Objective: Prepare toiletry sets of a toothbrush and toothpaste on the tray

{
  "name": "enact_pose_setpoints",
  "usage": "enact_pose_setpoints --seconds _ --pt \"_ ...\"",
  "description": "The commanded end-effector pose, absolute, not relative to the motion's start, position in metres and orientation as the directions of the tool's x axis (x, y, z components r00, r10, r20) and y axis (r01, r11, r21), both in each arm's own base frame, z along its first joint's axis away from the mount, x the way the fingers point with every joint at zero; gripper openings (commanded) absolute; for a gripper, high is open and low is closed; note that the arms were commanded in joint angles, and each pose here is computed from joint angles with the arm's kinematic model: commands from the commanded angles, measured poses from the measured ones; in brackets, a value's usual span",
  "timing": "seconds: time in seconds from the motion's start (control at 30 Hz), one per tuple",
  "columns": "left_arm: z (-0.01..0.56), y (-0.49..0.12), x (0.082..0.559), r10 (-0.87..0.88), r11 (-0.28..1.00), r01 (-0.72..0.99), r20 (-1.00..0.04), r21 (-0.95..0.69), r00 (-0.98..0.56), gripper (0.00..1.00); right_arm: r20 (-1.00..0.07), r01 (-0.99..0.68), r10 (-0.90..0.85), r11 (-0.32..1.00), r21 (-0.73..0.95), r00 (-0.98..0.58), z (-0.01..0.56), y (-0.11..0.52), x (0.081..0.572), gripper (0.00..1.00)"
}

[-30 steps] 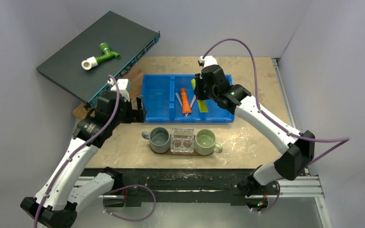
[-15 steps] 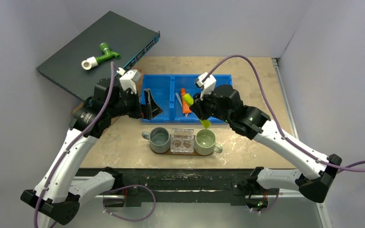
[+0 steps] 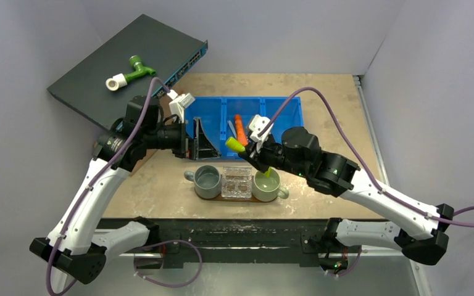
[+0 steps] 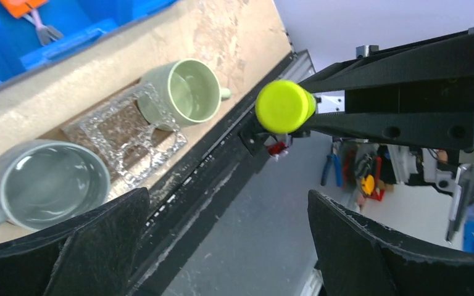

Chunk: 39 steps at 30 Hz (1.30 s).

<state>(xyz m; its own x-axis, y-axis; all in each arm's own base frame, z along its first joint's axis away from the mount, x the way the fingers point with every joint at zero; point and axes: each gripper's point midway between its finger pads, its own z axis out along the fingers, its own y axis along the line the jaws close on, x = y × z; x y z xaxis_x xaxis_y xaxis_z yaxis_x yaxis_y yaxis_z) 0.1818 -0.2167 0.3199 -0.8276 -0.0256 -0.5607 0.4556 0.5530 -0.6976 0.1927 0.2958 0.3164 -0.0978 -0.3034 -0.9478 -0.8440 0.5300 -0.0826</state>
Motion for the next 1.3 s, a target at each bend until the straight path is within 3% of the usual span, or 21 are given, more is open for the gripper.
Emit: enact_pose_setpoints --seconds 0.0,0.1,0.2,0.6,1.27 --pt "0.343 -0.225 0.163 0.005 0.447 0.468 -0.521 -0.762 -0.854 1.00 -0.975 -0.858 -0.223 0.497 -0.132 0.021 0.352 0.310 0.186 0.18" --pt "0.346 -0.227 0.158 0.015 0.423 0.462 -0.504 -0.780 -0.864 1.00 -0.976 -0.867 -0.213 0.479 -0.133 0.032 0.355 0.318 0.179 0.18" --pt "0.347 -0.228 0.154 0.025 0.403 0.455 -0.488 -0.794 -0.873 1.00 -0.909 -0.836 -0.324 0.394 -0.383 0.263 0.358 0.322 0.181 0.20" --pt "0.333 -0.229 0.139 0.104 0.349 0.445 -0.438 -0.825 -0.893 0.96 -0.776 -0.776 -0.352 0.177 -0.605 0.524 0.360 0.347 0.155 0.23" --pt "0.319 -0.225 0.117 0.195 0.307 0.441 -0.397 -0.843 -0.897 0.62 -0.657 -0.698 -0.384 0.044 -0.715 0.649 0.360 0.363 0.149 0.28"
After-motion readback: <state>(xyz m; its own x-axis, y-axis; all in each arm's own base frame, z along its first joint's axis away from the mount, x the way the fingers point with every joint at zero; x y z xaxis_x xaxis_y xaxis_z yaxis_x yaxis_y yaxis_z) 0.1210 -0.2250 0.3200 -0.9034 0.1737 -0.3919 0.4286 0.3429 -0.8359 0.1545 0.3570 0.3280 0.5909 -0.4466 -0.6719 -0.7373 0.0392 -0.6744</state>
